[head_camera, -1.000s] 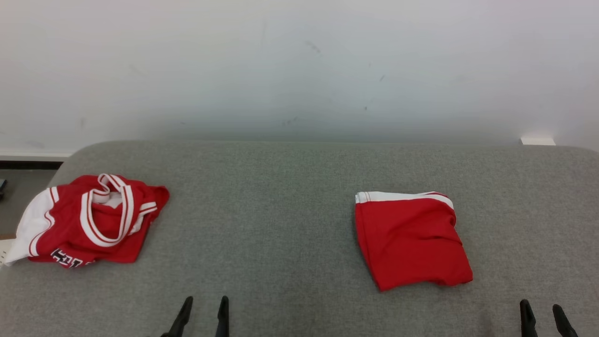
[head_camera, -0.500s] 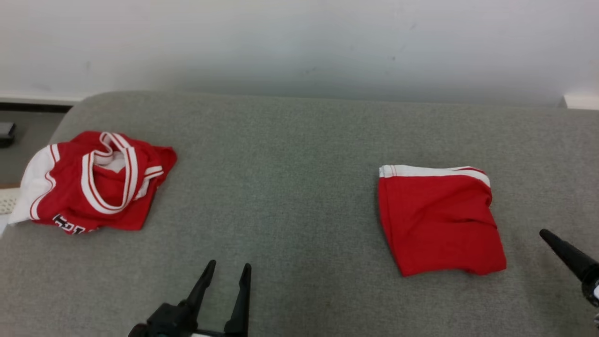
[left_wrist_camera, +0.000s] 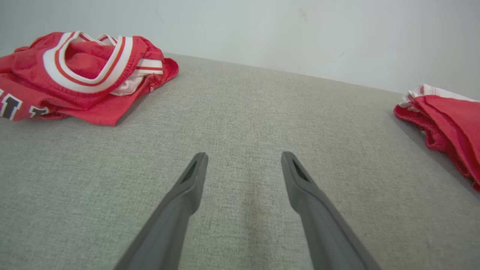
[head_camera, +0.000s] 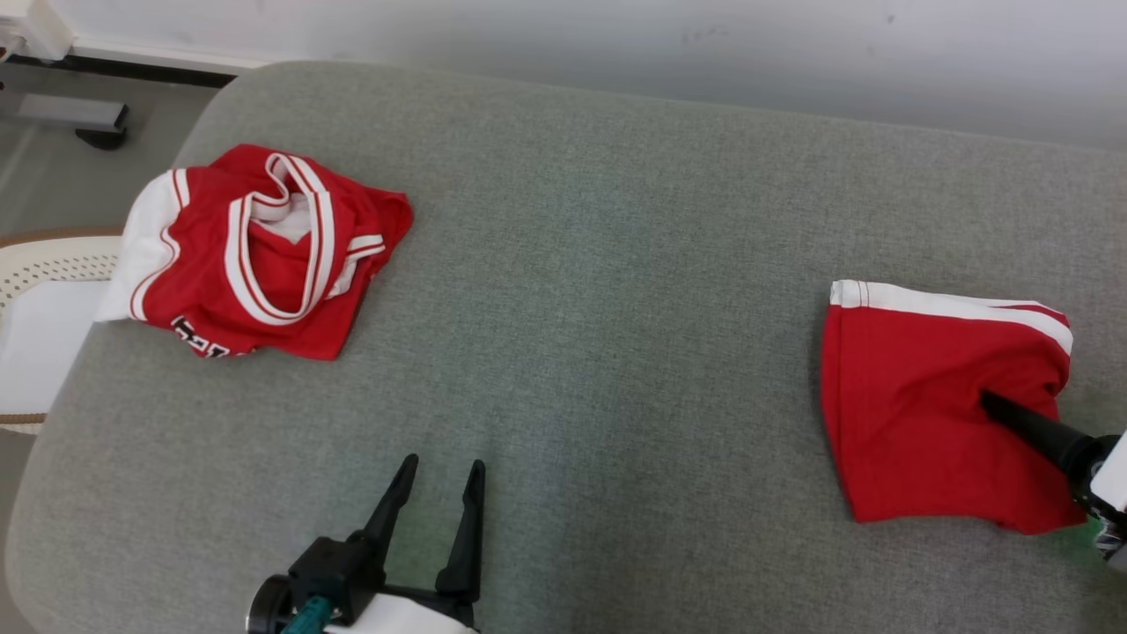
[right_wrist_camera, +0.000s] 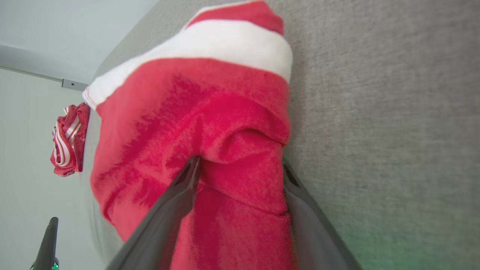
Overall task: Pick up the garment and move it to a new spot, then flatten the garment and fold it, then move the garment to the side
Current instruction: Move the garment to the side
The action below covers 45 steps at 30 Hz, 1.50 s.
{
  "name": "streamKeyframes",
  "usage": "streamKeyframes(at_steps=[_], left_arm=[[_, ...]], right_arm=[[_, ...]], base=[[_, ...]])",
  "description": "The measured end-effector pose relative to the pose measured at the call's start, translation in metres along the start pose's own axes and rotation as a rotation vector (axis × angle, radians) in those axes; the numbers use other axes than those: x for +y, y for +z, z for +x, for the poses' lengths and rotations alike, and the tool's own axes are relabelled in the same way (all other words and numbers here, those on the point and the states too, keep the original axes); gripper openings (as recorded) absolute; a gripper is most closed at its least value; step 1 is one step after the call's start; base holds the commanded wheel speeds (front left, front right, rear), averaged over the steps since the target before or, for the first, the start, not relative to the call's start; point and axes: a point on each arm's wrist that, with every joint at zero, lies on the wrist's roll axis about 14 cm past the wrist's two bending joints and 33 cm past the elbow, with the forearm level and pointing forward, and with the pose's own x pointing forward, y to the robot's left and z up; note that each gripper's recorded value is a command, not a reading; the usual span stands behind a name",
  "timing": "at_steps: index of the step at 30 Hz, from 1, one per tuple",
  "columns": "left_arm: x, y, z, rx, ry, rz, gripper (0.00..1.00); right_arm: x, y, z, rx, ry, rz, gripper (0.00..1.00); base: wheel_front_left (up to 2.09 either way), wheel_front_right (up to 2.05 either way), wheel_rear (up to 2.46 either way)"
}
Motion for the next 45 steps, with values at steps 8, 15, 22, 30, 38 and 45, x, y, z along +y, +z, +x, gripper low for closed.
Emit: streamKeyframes(at_steps=[8, 15, 22, 30, 38, 45], left_arm=[[0.000, 0.003, 0.004, -0.009, 0.000, 0.003, 1.00], [-0.020, 0.000, 0.015, -0.006, -0.066, 0.006, 1.00], [-0.058, -0.004, 0.035, -0.008, -0.201, 0.024, 1.00], [-0.080, -0.025, 0.057, 0.037, -0.285, 0.027, 1.00], [-0.065, -0.039, 0.054, 0.076, -0.246, 0.048, 1.00], [-0.064, -0.029, 0.052, 0.052, -0.238, 0.045, 1.00]], right_arm=[[0.026, -0.009, 0.011, 0.017, 0.078, 0.001, 0.00], [-0.002, 0.007, -0.022, -0.067, -0.020, -0.037, 0.00], [-0.078, 0.043, -0.094, -0.188, -0.374, -0.284, 0.00], [-0.150, 0.094, -0.146, -0.239, -0.711, -0.460, 0.00], [-0.174, 0.131, -0.159, -0.307, -0.860, -0.542, 1.00], [-0.174, 0.145, -0.180, -0.380, -0.937, -0.658, 1.00]], base=[[0.00, 0.00, 0.00], [0.00, 0.00, 0.00], [0.00, 0.00, 0.00], [0.00, 0.00, 0.00], [0.00, 0.00, 0.00], [0.00, 0.00, 0.00]])
